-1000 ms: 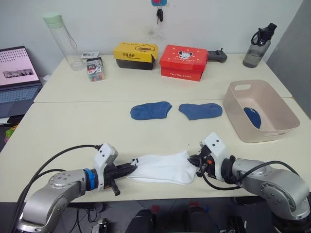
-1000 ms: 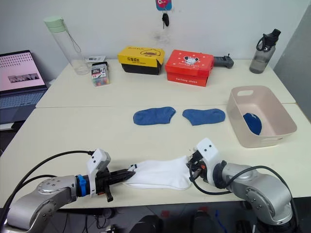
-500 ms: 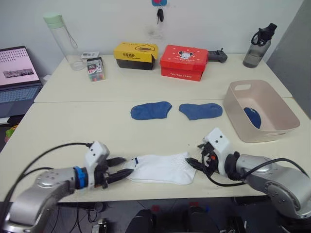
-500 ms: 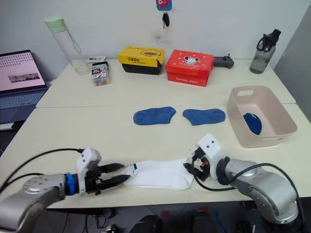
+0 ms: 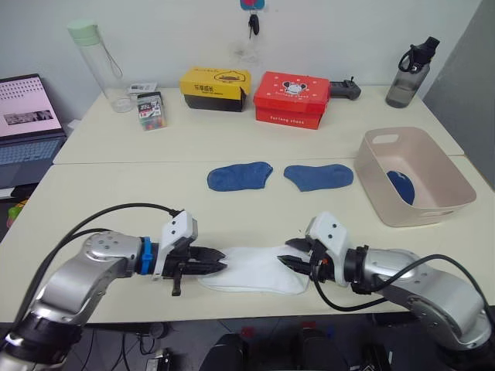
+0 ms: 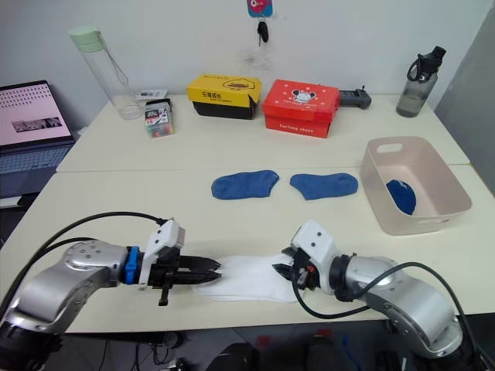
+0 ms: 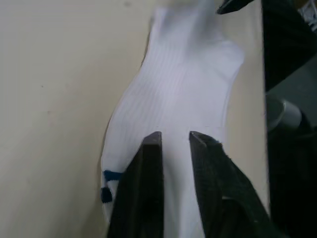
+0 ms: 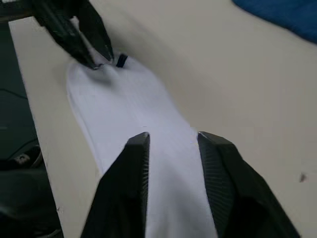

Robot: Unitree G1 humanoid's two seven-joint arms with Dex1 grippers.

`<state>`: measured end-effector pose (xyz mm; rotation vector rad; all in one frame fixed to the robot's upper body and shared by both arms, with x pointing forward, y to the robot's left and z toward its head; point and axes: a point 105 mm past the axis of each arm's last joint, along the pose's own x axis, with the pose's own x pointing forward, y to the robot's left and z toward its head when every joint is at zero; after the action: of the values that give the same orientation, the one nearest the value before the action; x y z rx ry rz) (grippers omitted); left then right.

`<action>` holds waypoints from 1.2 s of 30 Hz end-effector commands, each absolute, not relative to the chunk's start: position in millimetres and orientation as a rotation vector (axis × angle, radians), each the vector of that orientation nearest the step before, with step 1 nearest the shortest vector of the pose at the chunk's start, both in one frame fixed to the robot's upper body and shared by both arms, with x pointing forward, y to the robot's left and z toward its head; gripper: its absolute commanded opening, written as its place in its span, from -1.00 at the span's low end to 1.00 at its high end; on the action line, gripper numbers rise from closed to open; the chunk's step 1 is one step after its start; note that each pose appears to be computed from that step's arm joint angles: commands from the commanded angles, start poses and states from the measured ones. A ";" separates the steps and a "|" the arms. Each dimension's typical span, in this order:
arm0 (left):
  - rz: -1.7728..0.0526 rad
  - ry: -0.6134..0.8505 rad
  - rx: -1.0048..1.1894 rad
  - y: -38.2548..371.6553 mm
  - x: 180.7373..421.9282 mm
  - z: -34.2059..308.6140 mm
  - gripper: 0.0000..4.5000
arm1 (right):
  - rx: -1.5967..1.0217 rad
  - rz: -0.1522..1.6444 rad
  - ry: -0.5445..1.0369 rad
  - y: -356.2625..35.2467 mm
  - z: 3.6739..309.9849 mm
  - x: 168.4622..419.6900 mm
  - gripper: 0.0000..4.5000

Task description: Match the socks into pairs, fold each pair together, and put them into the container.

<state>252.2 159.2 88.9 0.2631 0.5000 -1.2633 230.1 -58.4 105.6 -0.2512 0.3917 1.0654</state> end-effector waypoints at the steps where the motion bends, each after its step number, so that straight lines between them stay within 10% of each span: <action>1: -1.258 0.517 0.256 159.2 256.9 87.2 -1.00 | -0.265 1.109 0.420 -58.0 91.3 223.9 -0.87; 31: -1.244 0.627 0.433 178.9 231.7 39.1 -1.00 | -0.316 0.923 0.428 -99.3 65.7 238.7 -0.99; 36: -1.254 0.624 0.439 179.7 230.2 36.2 -1.00 | -0.189 0.849 0.202 -95.0 114.4 250.4 -0.99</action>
<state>237.9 170.3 59.1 0.4410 0.5161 -1.2781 247.2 -94.8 85.8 -0.2066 0.3167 0.8698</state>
